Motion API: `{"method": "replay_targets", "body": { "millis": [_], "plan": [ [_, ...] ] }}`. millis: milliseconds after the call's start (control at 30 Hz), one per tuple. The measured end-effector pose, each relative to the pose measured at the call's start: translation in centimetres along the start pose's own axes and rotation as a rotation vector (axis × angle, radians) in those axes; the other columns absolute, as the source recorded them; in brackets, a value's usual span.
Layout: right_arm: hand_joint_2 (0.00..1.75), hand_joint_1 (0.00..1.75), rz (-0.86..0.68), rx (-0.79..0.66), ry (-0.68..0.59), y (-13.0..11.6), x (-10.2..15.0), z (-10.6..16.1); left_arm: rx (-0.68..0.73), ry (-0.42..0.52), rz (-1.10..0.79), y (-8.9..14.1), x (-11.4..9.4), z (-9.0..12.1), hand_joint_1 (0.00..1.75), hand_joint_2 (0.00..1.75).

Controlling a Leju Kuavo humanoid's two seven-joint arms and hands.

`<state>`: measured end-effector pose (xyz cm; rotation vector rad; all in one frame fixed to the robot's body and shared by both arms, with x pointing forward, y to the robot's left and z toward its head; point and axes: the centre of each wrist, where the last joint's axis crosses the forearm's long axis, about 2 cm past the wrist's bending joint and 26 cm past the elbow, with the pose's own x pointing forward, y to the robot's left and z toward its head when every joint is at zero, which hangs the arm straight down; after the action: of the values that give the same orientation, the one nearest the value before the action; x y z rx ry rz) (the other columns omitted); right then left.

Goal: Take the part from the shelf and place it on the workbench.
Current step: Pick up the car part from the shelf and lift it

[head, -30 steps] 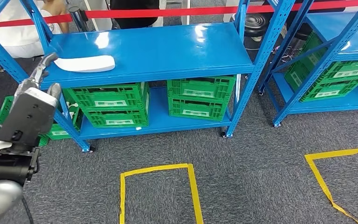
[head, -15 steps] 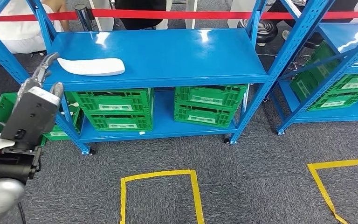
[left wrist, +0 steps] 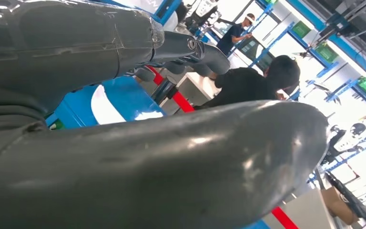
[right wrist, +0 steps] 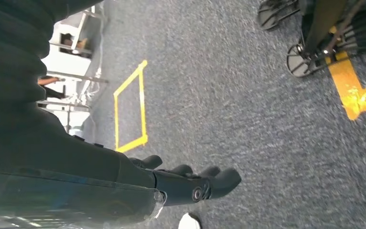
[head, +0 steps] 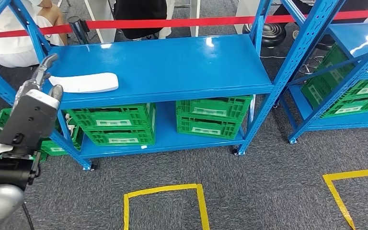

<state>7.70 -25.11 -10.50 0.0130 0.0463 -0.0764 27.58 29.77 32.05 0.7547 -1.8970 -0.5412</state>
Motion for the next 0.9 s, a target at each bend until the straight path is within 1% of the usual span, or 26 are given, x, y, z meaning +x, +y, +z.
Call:
{"method": "replay_targets", "body": {
  "millis": [667, 900],
  "plan": [
    [1.75, 0.00, 0.010, 0.012, 0.001, 0.4, -0.2, 0.0, -0.008, 0.002, -0.001, -0.1, 0.0, 0.1, 0.00, 0.00],
    [1.75, 0.00, 0.036, 0.028, -0.009, 1.1, -0.1, 0.1, -0.020, 0.030, -0.020, 0.2, 0.2, -0.1, 0.00, 0.00]
  ]
}}
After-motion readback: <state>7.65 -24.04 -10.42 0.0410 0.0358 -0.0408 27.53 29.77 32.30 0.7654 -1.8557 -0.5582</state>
